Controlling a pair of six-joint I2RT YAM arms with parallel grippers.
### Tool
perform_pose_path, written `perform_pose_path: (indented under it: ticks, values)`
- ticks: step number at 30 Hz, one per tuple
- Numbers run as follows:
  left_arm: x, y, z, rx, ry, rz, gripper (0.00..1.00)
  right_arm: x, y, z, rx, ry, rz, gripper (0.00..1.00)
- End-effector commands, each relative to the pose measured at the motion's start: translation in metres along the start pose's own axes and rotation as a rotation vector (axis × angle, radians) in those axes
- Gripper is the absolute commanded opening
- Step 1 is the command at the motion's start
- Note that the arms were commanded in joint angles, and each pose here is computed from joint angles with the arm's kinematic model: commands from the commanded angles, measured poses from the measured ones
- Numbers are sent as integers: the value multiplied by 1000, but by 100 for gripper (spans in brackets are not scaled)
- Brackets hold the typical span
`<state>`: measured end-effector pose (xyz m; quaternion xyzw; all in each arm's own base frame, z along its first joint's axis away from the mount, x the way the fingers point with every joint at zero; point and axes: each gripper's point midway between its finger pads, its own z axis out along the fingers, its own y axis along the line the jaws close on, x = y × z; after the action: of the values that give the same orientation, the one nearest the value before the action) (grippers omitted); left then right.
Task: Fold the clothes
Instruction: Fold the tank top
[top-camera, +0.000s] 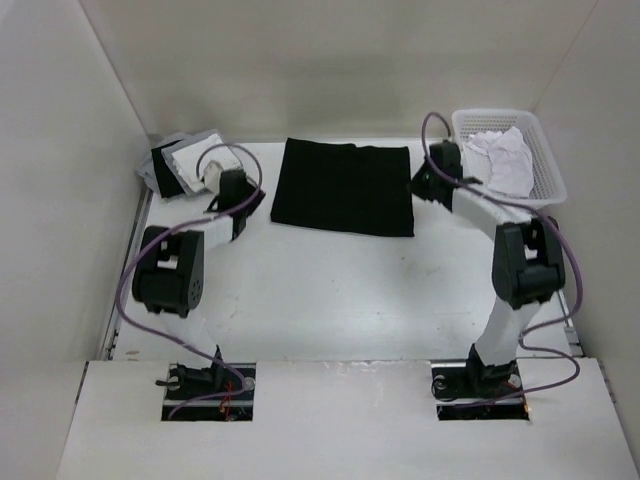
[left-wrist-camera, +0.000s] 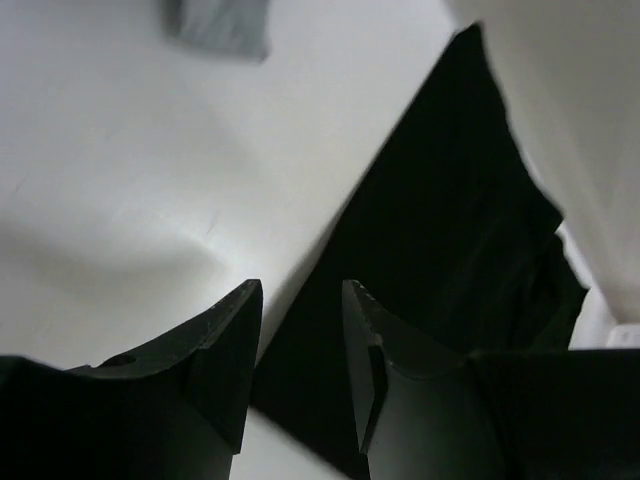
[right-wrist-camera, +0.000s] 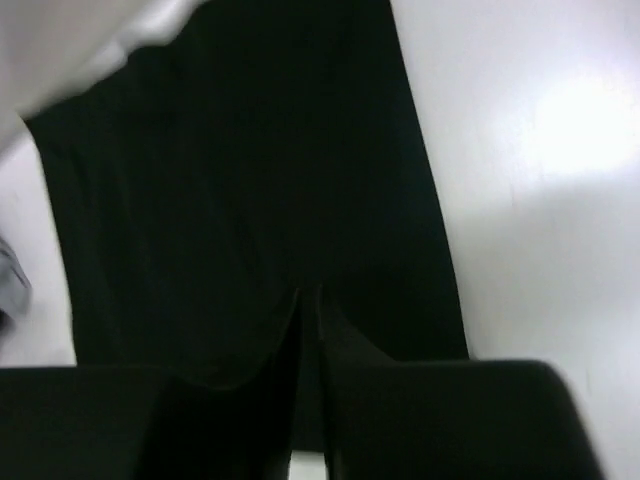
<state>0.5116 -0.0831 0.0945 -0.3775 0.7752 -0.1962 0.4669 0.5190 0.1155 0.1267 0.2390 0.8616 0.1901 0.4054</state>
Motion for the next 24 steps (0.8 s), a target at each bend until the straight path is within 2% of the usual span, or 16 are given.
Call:
perform_pose_path:
  ticks: [1,3,7,11,15,19,24]
  values:
    - [9,0,-42,96,-43,-59,36,6,31,-58,-110,-125,-22,3]
    - [32,23,-48,85,24,-66,38,33,20,-71,-118,-108,-10,0]
    - [54,31,-52,132,97,-72,41,67,-11,-81,-88,-82,11,2]
    - [72,30,-51,162,160,-58,45,87,-38,-82,-67,-72,42,22]
    - [76,33,-44,153,172,-71,46,100,-60,-74,-44,-44,83,34]
    - [81,32,-40,138,182,-64,36,110,-67,-65,-35,-10,111,39]
    - [83,39,-33,103,188,-68,32,112,-66,-55,-34,-2,152,42]
